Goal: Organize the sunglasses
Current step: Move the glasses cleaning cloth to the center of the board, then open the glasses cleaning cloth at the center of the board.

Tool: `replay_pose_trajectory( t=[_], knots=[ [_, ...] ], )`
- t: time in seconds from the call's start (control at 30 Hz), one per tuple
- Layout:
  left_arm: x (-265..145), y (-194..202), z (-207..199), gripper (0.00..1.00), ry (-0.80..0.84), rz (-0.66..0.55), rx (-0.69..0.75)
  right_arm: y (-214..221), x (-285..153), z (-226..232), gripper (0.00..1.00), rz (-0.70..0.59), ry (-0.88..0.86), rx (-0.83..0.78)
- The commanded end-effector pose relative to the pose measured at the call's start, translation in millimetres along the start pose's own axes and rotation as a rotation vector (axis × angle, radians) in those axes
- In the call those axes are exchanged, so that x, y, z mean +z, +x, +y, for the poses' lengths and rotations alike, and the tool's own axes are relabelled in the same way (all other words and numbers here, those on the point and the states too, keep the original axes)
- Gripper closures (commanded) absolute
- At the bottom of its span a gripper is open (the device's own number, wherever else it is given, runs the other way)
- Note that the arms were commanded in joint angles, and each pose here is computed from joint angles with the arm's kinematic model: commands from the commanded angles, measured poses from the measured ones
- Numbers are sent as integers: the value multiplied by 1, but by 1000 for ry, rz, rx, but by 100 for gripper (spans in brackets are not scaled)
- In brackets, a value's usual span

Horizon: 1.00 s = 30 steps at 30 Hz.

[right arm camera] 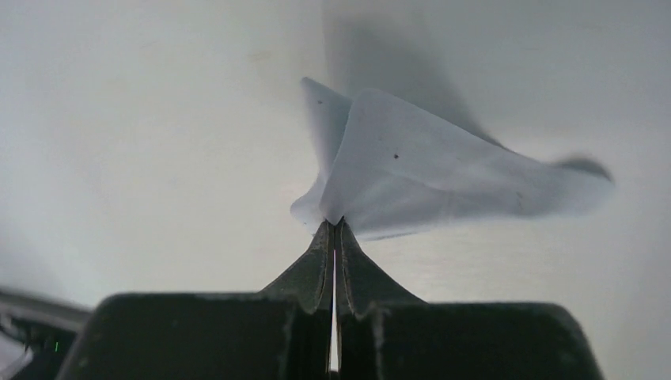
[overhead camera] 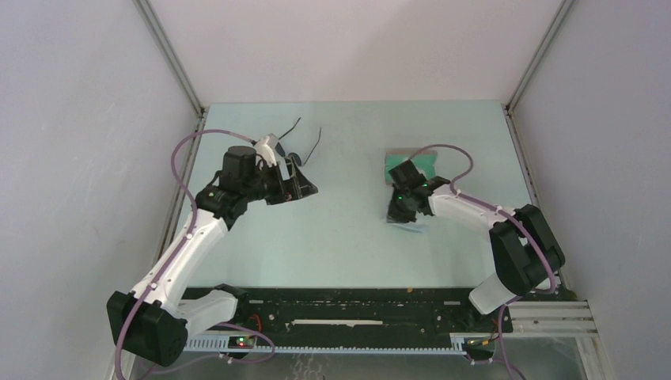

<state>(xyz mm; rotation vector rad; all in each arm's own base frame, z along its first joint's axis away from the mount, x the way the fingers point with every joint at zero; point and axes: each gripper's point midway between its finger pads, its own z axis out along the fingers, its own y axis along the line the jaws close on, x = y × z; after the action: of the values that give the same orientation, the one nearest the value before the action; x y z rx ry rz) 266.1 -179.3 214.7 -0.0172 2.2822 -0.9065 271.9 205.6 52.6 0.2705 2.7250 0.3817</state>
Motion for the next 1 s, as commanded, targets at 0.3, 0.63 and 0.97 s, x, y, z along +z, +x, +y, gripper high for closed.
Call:
replay_pose_trajectory(
  t=[0.3,0.63,0.97],
  knots=[
    [-16,-15,34,11,-86,-68,-81,29,-38,102,59,-5,-298,-320],
    [22,46,38,18,-133,64,-127,26,-9,82,69,72,-234,-222],
    [45,90,65,30,-237,150,-226,57,-10,128,61,26,-212,-416]
  ],
)
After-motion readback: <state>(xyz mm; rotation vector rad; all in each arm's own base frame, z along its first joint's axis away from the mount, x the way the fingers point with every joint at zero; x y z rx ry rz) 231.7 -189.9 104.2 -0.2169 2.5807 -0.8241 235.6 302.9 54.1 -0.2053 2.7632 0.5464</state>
